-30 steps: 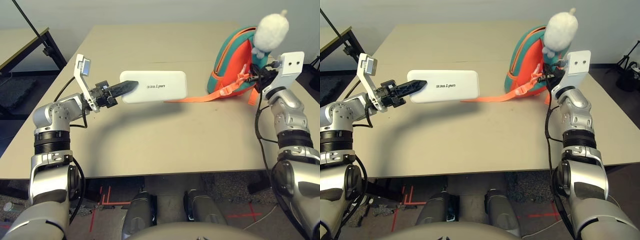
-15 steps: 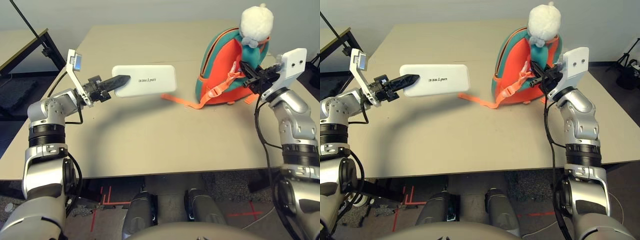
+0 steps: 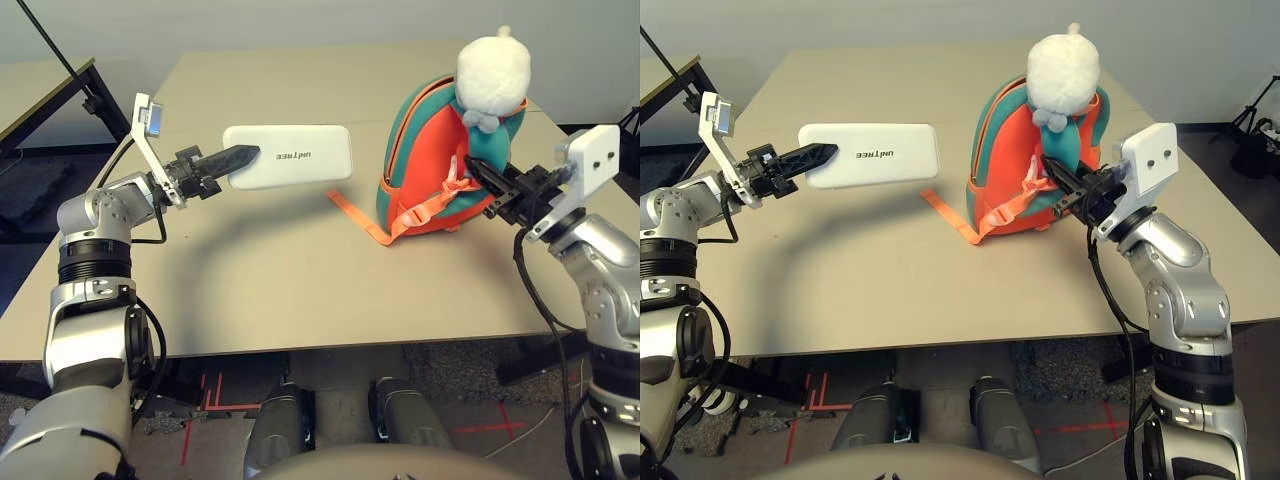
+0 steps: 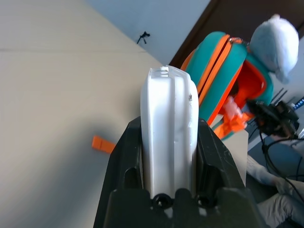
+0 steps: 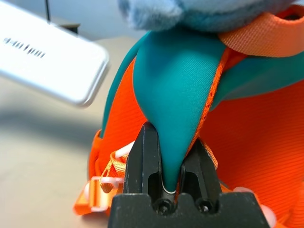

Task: Put the pencil case into the backpack and zip it.

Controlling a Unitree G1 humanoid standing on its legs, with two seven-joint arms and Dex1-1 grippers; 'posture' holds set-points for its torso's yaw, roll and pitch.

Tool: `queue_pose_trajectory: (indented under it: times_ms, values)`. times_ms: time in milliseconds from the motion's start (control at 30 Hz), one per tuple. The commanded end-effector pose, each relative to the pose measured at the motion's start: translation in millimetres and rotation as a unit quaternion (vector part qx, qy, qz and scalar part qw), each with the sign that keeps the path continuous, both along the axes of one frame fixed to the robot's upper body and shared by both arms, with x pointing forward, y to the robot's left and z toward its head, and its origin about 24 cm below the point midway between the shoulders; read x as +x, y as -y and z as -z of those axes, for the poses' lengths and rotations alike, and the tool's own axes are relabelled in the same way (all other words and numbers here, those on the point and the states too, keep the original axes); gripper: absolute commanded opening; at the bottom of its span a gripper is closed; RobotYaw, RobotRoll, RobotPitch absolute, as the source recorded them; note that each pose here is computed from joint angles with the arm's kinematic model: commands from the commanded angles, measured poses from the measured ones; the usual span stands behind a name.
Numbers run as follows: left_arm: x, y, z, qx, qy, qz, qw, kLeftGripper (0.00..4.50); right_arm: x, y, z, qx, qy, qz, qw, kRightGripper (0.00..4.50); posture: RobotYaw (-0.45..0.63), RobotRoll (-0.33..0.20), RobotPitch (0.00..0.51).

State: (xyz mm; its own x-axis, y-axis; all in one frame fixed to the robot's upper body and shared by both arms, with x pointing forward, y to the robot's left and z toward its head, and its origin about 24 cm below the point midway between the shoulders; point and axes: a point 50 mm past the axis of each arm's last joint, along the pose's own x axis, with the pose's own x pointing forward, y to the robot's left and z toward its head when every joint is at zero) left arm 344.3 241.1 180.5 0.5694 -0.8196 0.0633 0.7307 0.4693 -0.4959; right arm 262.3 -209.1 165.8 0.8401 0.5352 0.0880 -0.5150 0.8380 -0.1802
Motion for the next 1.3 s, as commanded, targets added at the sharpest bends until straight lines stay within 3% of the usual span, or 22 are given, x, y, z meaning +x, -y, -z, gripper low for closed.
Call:
queue_pose_trajectory:
  times_ms: [33,600,1300]
  values:
    - [2.5,2,-11,0.002,0.026,0.011,1.0,1.24,-5.3,-11,-4,-0.008,0.015,-0.032,0.999,0.09,-0.23,0.0,0.029]
    - [-4.9,7,-81,0.061,0.152,0.097,0.982,1.24,-0.6,6,45,-0.044,-0.062,-0.033,0.997,0.09,-0.2,0.0,0.024]
    - [27.9,64,-89,0.18,0.233,0.178,0.939,1.24,4.1,-1,51,-0.042,-0.06,-0.036,0.997,0.09,-0.21,0.0,0.004]
